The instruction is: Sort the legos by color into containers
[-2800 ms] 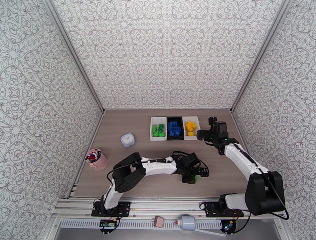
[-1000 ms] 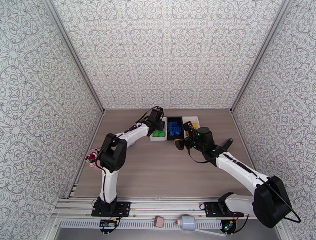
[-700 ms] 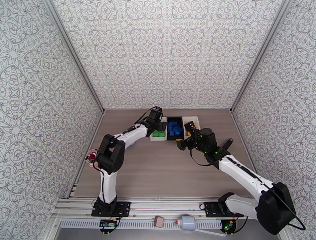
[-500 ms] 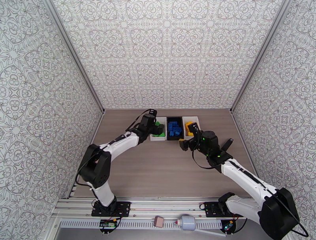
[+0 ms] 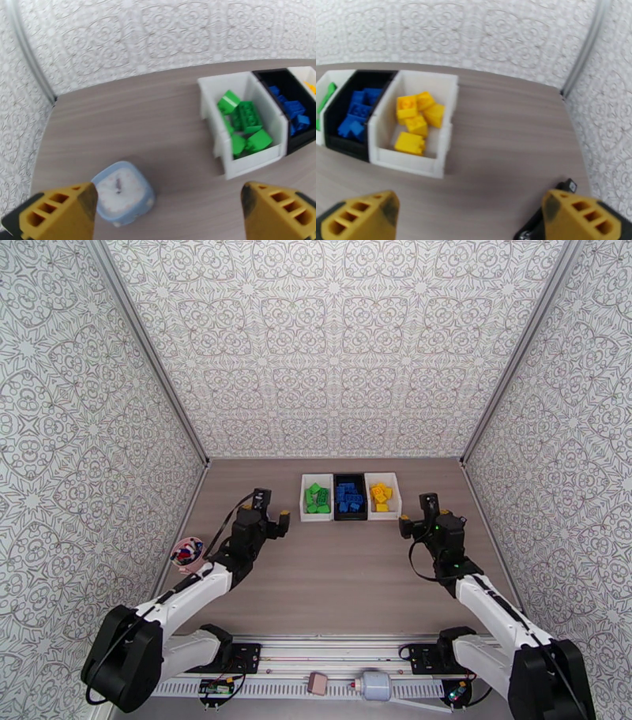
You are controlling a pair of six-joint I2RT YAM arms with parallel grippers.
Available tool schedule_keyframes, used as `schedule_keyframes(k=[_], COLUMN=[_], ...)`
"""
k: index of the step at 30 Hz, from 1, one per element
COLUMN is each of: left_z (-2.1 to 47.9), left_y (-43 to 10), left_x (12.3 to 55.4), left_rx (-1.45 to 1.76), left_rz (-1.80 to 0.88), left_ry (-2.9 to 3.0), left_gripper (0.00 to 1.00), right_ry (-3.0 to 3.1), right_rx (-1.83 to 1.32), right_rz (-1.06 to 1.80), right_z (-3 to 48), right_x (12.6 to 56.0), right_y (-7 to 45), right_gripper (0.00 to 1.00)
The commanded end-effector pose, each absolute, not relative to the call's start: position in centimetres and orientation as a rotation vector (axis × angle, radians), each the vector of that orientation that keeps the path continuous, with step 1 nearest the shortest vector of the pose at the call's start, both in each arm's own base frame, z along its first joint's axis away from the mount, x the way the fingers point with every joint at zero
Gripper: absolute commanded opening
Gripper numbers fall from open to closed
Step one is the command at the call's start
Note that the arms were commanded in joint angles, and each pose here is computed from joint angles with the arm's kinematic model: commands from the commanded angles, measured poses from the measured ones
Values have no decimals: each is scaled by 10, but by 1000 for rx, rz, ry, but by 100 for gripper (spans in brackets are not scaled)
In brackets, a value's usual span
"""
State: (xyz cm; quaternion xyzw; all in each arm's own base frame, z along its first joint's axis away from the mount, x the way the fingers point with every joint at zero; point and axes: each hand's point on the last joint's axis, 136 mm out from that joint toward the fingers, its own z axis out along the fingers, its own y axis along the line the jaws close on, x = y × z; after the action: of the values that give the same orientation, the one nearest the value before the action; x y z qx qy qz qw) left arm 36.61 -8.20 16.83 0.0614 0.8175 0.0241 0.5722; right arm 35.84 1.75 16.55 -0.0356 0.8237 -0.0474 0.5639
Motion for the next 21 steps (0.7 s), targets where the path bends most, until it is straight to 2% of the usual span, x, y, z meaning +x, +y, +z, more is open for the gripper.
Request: schedule_keyframes(k=[1,6,15,21], left_z=[178,175,130,128], left_y=[-60,-37,-11,10], left_x=[372,383,388,399], left_rx=[94,87,39,11], left_rz=[125,196,226,182], left_ry=[1847,1830,1900,1875], left_gripper=[100,100,100,100], right_ry=[1901,1879,1895,1826], right_rx=[25,44,76,51], right_rz=[-188,-149,-92,10], right_z=[157,145,135,141], right_x=[363,370,387,389], right_y=[-11,-15,-20,-7], right_gripper=[100,100,100,100])
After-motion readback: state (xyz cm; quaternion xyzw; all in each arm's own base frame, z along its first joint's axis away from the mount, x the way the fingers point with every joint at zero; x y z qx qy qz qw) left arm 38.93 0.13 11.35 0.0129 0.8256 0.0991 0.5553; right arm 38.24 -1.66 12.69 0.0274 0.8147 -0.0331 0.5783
